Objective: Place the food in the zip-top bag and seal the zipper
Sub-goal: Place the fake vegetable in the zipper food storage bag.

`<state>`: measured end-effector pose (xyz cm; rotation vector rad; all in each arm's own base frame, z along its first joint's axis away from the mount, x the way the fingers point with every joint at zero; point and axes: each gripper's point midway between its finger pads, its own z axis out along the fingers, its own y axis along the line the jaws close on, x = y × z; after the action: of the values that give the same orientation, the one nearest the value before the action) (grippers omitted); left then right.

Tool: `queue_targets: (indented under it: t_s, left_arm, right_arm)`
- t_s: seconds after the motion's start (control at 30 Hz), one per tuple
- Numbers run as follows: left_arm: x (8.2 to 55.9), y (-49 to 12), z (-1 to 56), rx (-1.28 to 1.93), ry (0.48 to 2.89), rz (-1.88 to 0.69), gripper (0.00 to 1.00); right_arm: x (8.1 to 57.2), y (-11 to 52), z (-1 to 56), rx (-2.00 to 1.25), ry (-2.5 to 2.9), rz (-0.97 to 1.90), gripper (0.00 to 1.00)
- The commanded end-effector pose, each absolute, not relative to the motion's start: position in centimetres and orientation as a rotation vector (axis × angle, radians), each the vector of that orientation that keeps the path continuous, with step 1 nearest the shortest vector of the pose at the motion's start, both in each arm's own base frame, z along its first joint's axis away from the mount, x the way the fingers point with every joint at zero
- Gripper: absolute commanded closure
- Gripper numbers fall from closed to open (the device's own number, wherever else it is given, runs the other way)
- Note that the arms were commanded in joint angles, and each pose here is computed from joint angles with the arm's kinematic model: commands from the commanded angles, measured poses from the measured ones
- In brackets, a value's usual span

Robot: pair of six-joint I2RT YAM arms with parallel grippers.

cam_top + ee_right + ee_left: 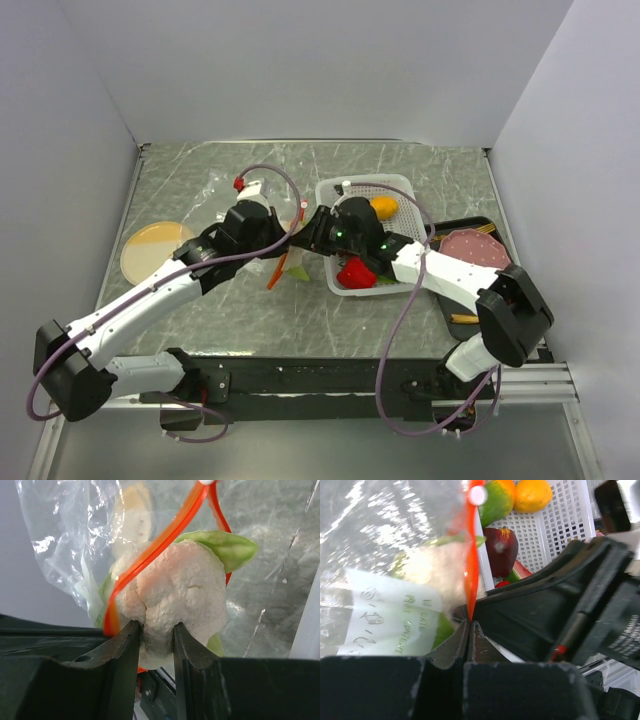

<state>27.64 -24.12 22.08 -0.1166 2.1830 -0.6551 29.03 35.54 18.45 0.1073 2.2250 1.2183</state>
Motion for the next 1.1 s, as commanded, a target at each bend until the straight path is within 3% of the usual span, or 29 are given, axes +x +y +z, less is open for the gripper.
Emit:
queue_targets:
  t_s: [0.0,0.5,0.6,0.63,0.7,0.73,0.87,1.07]
  left_arm:
    - [27.5,-23.6,23.4,-0.169,2.139,-0.683,0.99]
    - [27.5,-25.0,24.7,-0.143,2.120,-0.762,0.99]
    - [27.3,-25.6,24.8,-0.138,2.121,-0.801,0.99]
    - [27.3,-25.7,25.1,-0.136,2.113,-0.814,0.99]
    - [27.5,-25.7,25.1,-0.140,2.112,-0.808,0.99]
    - [27.5,-25.5,25.0,-0.144,2.118,-0.797,0.99]
    - [27.9,-24.4,25.1,-0.178,2.103,-0.731,0.99]
    - [28.4,-23.4,24.9,-0.220,2.107,-0.658,0.99]
  right_arm:
    - [30.7,34.2,24.3,0.173,2.036,1.247,0.92]
    - [30.6,34.1,20.9,0.130,2.224,1.113,0.87]
    - [30.1,35.5,21.7,0.030,2.191,1.202,0.79]
    - [29.8,36.0,21.6,-0.003,2.201,1.229,0.69]
    - [29.9,36.2,22.2,-0.046,2.187,1.225,0.59]
    - [29.7,35.8,21.8,-0.047,2.215,1.193,0.46]
    - [29.8,34.1,22.5,-0.099,2.176,1.082,0.19]
    - [29.6,30.4,24.7,-0.121,2.110,0.911,0.16]
